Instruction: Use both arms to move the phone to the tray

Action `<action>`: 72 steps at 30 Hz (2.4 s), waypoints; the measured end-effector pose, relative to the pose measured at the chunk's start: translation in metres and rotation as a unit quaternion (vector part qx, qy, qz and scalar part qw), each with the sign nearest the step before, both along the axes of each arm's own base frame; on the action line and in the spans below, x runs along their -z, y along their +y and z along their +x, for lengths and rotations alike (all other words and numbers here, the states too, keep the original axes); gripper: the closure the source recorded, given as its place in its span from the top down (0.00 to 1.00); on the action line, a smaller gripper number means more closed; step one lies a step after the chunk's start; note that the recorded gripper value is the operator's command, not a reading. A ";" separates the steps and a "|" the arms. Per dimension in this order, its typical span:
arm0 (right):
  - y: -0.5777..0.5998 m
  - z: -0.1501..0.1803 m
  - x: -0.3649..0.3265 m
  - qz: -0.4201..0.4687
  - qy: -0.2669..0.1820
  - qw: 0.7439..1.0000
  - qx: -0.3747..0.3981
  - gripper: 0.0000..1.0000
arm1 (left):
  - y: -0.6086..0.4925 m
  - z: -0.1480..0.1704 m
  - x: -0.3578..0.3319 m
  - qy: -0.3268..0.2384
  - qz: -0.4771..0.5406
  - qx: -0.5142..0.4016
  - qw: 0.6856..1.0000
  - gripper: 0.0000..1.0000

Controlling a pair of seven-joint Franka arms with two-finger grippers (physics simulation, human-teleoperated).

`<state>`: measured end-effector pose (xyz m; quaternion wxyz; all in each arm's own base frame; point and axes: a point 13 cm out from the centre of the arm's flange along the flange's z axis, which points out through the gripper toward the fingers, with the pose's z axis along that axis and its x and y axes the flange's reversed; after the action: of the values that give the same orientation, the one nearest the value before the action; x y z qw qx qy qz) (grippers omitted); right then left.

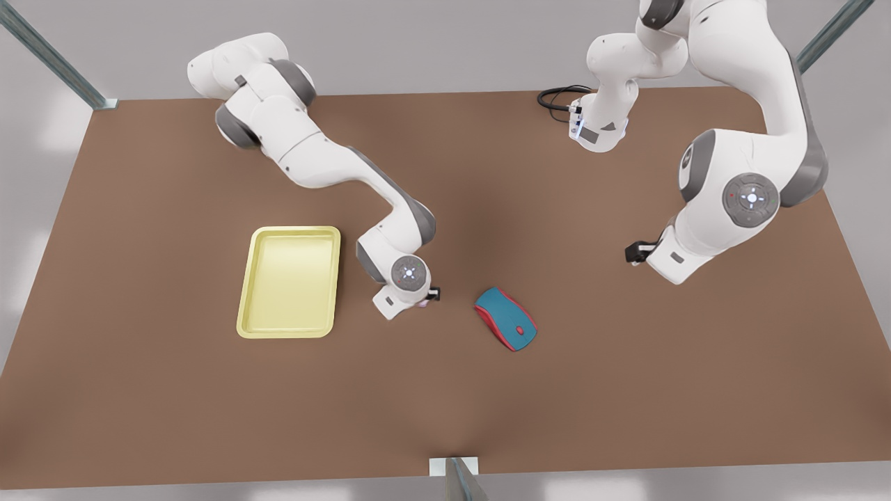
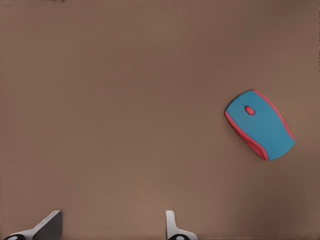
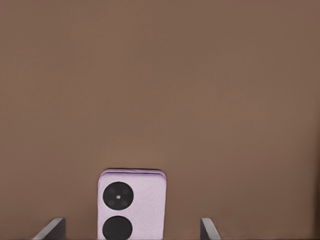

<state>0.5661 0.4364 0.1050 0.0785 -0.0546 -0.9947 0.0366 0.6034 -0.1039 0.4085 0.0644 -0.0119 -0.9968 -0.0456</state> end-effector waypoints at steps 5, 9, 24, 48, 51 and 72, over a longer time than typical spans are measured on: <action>0.011 -0.036 0.026 0.005 -0.018 1.000 0.022 1.00 | -0.006 0.000 0.002 0.003 -0.003 0.031 1.000 1.00; 0.022 -0.041 0.043 0.023 -0.036 0.998 0.048 1.00 | -0.011 0.000 0.005 0.006 -0.004 0.050 0.999 1.00; 0.013 -0.033 0.063 0.041 -0.066 0.994 0.075 1.00 | -0.020 0.001 0.013 0.012 -0.010 0.083 0.996 1.00; 0.005 -0.036 0.075 0.042 -0.063 0.994 0.078 0.84 | -0.022 0.005 0.018 0.011 -0.015 0.093 0.996 1.00; 0.005 -0.036 0.074 0.042 -0.064 0.994 0.078 0.80 | -0.021 0.005 0.018 0.010 -0.015 0.093 0.996 1.00; -0.255 -0.044 0.022 -0.012 -0.031 0.990 0.136 0.80 | -0.022 0.007 0.020 0.010 -0.018 0.095 0.995 1.00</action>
<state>0.5226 0.1810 0.0825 0.0512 -0.1917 -0.9795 0.0359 0.6102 -0.1262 0.3888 0.0695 -0.1077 -0.9912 -0.0337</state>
